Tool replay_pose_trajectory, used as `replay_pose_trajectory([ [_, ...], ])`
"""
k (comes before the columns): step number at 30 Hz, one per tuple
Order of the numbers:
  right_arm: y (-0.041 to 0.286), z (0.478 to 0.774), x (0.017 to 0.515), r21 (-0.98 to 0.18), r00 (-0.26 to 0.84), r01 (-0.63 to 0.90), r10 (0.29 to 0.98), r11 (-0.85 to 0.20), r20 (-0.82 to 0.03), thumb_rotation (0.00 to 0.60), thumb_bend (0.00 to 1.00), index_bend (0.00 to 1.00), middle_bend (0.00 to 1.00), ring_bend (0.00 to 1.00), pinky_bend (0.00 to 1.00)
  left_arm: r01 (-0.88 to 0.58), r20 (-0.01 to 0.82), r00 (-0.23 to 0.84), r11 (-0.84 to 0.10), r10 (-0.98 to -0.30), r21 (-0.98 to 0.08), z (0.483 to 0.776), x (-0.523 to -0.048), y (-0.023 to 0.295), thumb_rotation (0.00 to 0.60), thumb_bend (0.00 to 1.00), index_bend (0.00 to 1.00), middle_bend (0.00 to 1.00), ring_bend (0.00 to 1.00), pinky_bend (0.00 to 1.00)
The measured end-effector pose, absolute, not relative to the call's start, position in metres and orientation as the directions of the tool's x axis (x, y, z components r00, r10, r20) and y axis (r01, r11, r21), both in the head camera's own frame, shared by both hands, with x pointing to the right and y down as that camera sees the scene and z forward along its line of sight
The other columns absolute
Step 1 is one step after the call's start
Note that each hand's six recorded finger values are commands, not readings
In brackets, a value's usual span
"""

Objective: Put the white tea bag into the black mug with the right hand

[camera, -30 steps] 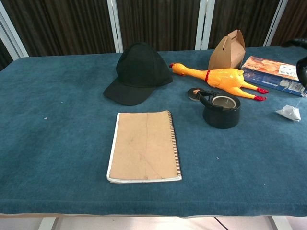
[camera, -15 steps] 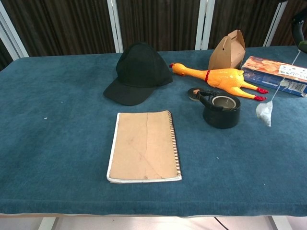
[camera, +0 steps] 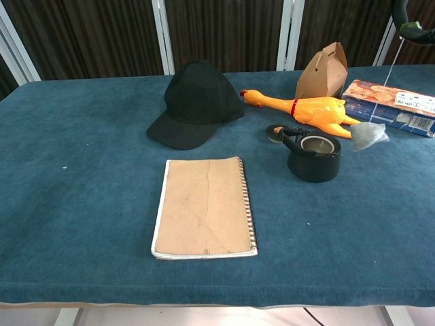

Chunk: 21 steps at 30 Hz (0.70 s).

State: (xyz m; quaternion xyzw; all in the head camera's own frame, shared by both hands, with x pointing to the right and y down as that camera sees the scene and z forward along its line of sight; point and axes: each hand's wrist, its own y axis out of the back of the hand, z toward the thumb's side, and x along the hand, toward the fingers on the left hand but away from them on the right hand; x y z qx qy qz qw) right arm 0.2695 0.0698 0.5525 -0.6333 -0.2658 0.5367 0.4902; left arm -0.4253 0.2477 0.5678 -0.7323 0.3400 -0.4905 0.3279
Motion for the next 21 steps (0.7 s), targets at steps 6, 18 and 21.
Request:
replay_pose_trajectory([
  [6, 0.055, 0.562, 0.254, -0.897, 0.27, -0.181, 0.857, -0.403, -0.439, 0.6, 0.44, 0.64, 0.01, 0.0, 0.0, -0.179, 0.501, 0.279, -0.557, -0.819, -0.811, 0.569, -0.427, 0.246, 0.6, 0.03, 0.0, 0.0, 0.0, 0.09],
  [18, 0.048, 0.584, 0.218, -0.882, 0.284, -0.22, 0.838, -0.416, -0.466, 0.6, 0.44, 0.64, 0.01, 0.0, 0.0, -0.199, 0.494, 0.277, -0.552, -0.824, -0.81, 0.566, -0.431, 0.242, 0.6, 0.03, 0.0, 0.0, 0.0, 0.09],
  [21, 0.048, 0.589, 0.212, -0.879, 0.285, -0.224, 0.835, -0.42, -0.471, 0.6, 0.44, 0.64, 0.02, 0.0, 0.0, -0.205, 0.49, 0.275, -0.548, -0.827, -0.811, 0.565, -0.432, 0.241, 0.6, 0.03, 0.0, 0.0, 0.0, 0.09],
])
